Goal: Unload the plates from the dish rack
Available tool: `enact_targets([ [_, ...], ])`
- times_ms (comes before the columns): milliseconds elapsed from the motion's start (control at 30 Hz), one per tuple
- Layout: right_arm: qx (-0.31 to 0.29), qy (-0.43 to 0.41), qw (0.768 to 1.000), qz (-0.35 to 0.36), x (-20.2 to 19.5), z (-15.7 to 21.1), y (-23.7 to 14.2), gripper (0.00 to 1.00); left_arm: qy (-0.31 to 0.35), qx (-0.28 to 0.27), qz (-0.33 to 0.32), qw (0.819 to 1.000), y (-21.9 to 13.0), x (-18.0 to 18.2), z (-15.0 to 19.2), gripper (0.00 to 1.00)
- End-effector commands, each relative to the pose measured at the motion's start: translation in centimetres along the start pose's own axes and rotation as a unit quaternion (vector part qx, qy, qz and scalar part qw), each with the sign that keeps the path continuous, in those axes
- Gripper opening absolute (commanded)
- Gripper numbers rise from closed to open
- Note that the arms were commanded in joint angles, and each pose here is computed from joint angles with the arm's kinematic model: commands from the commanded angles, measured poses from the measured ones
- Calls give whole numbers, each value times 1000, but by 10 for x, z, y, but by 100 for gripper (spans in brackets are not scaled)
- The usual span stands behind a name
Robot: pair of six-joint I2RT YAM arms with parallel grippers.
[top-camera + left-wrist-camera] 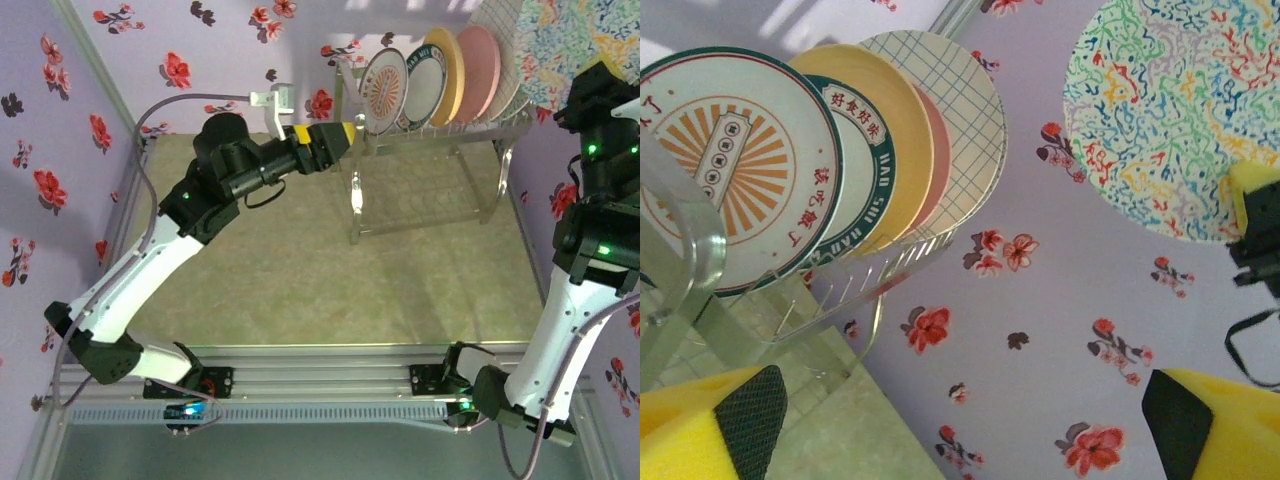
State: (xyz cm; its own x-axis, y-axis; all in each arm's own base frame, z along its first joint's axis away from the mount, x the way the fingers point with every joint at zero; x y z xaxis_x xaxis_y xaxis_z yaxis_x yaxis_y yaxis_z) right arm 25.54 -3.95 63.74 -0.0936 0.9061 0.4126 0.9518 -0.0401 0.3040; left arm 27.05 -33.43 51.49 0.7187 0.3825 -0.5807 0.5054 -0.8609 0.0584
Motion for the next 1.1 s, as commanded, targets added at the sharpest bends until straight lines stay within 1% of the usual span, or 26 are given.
enact_targets([
  [0, 12, 91, 993, -73, 29, -2, -4, 0, -36, -5, 42, 998, 9, -21, -10, 92],
  [100, 50, 163, 981, -91, 33, 14, 2, 0, -58, 2, 45, 997, 20, -22, -10, 92],
  [133, 60, 174, 978, -99, 37, 19, 2, 0, -65, 6, 42, 997, 23, -21, -9, 91],
  [300, 121, 205, 962, -137, 63, 51, 9, 0, -91, 18, 29, 995, 36, -15, -10, 87],
  [400, 160, 226, 948, -155, 79, 74, 14, 0, -120, 12, 23, 992, 41, -7, -14, 85],
  [467, 176, 235, 942, -163, 88, 86, 18, 0, -135, 7, 20, 991, 43, -1, -18, 84],
  [767, 265, 287, 896, -213, 139, 141, 38, 0, -165, -11, -13, 986, 36, 26, -30, 79],
  [933, 285, 306, 879, -228, 154, 154, 44, 0, -170, -27, -38, 984, 26, 42, -35, 73],
  [1067, 303, 316, 869, -232, 161, 166, 47, 0, -172, -38, -49, 983, 20, 49, -36, 65],
])
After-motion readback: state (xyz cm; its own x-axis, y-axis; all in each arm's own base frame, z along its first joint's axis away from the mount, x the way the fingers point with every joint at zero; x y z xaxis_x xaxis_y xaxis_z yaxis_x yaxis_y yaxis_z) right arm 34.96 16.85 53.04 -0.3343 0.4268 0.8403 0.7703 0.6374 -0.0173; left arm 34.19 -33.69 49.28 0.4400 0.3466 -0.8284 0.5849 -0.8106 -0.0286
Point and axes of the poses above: each hand's point on the last joint's axis, 136 mm out from that joint toward the fingers, its own y axis out along the fingers, its own x axis along the line the jaws close on, z = x × y, the point moved 1 cm from there along -y, back along the fingers, and after that the axes turned 6 degrees about y, right-handed, at the moved point
